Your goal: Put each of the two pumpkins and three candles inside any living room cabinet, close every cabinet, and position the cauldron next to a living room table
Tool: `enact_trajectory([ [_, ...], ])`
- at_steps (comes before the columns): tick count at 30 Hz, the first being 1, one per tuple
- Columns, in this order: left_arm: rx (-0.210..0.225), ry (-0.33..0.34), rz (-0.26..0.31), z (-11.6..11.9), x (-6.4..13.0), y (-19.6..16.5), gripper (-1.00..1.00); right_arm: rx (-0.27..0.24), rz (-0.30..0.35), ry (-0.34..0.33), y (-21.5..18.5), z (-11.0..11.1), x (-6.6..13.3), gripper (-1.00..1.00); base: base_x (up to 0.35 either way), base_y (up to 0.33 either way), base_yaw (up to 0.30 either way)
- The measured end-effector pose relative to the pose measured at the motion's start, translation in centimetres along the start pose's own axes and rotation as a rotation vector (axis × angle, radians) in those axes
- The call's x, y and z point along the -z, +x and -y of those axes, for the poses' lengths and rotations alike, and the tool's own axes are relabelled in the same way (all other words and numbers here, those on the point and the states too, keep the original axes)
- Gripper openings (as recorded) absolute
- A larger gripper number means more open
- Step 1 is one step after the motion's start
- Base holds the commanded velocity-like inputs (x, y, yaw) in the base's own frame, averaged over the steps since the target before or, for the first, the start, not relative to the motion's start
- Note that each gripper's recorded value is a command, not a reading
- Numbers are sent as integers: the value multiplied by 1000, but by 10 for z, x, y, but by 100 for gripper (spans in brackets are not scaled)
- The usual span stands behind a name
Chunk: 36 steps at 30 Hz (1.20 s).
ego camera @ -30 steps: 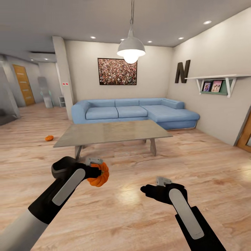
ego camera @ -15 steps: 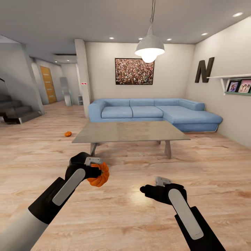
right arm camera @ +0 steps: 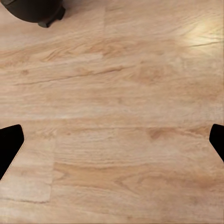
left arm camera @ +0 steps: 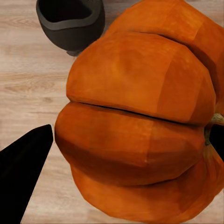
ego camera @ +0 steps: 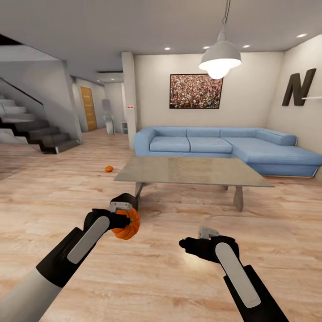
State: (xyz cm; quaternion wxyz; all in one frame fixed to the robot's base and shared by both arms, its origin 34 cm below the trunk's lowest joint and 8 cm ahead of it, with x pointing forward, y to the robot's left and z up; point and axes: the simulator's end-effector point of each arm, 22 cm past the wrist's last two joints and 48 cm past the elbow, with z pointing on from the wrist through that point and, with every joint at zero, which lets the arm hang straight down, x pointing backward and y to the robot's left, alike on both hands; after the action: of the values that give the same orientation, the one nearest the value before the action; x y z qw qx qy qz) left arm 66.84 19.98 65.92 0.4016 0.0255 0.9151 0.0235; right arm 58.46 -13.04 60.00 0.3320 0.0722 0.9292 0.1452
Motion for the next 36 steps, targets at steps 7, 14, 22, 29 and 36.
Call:
enact_trajectory([
  [7,0,0,-1,0,0,0,-100,1,0,-1,0,0,0,100,282,137,289],
  [14,3,1,-5,-1,-1,1,-100,11,-5,-13,4,-10,0,100,268,182,289],
  [22,9,3,-11,-2,-2,2,-100,39,-15,-28,9,-23,-1,100,180,279,284],
  [29,11,4,-13,-3,-3,2,-100,57,-6,-38,4,-31,0,100,93,313,69],
  [36,13,0,-13,-4,-3,3,-100,60,-6,-34,3,-31,0,100,172,263,21],
])
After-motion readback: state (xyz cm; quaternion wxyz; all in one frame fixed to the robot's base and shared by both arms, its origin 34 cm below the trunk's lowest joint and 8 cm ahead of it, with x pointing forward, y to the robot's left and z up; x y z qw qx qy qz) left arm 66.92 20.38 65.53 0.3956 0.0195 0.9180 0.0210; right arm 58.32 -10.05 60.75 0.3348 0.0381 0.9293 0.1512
